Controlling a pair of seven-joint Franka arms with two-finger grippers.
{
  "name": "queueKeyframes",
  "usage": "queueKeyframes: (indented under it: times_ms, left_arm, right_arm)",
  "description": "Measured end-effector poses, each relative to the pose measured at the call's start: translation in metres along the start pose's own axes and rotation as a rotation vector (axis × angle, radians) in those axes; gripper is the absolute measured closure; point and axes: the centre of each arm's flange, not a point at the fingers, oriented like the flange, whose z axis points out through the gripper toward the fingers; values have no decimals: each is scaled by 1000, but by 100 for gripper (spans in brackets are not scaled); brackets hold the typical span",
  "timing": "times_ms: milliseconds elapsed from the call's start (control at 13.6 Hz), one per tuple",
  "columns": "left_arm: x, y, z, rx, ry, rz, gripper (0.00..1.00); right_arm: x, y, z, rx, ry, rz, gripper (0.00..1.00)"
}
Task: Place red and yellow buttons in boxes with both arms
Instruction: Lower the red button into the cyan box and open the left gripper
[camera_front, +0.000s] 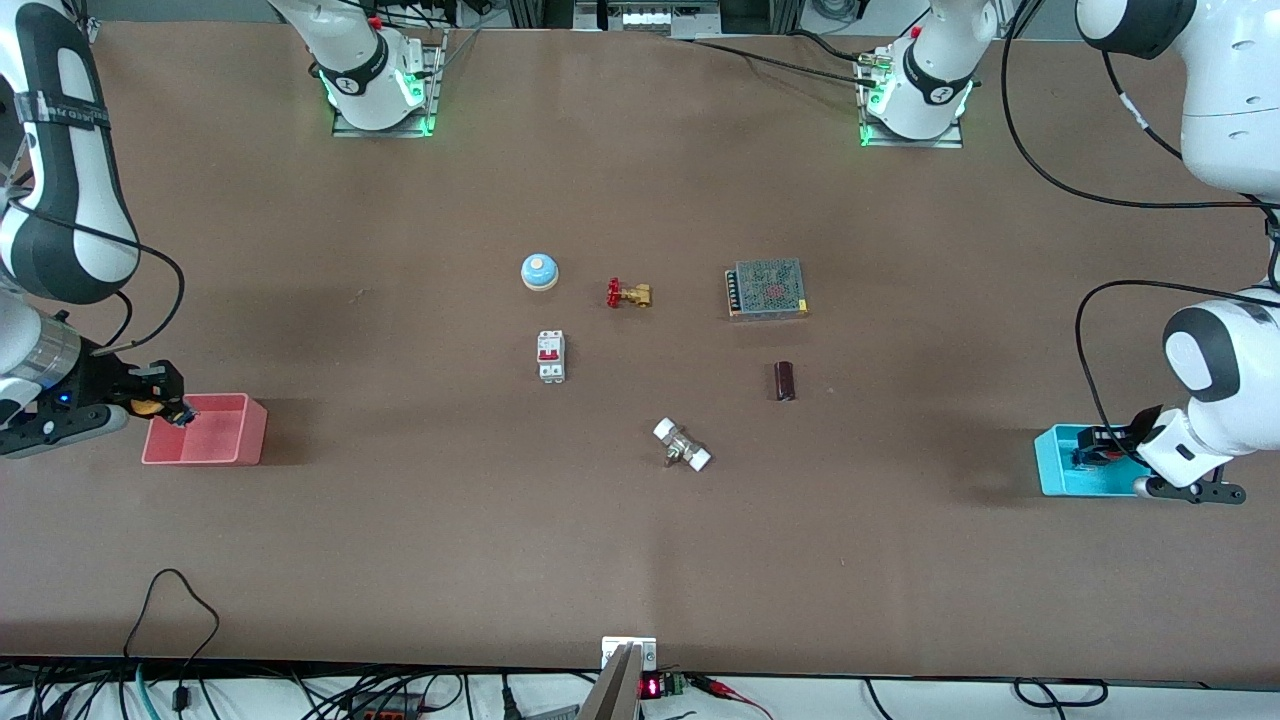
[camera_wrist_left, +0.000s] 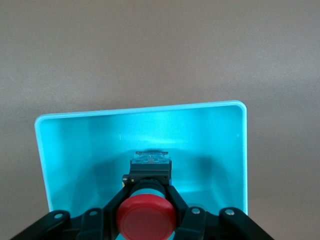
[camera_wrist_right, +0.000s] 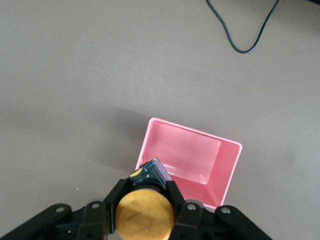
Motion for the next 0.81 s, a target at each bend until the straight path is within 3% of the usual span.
queueKeyframes:
  times_ms: [220, 513, 660, 807]
  left_arm:
    - [0, 0, 4, -2, -4, 1, 61]
    - [1, 3, 5, -4, -4, 5, 27]
    - [2, 3, 4, -4, 0, 5, 22]
    - [5, 3, -2, -4, 13, 2, 3]
  right_arm:
    - [6, 7, 34, -12, 35, -15, 62]
    - [3, 21, 64, -17, 49, -25, 62]
    - [1, 25, 80, -17, 55, -21, 62]
    - [-4, 27, 96, -11, 45, -16, 62]
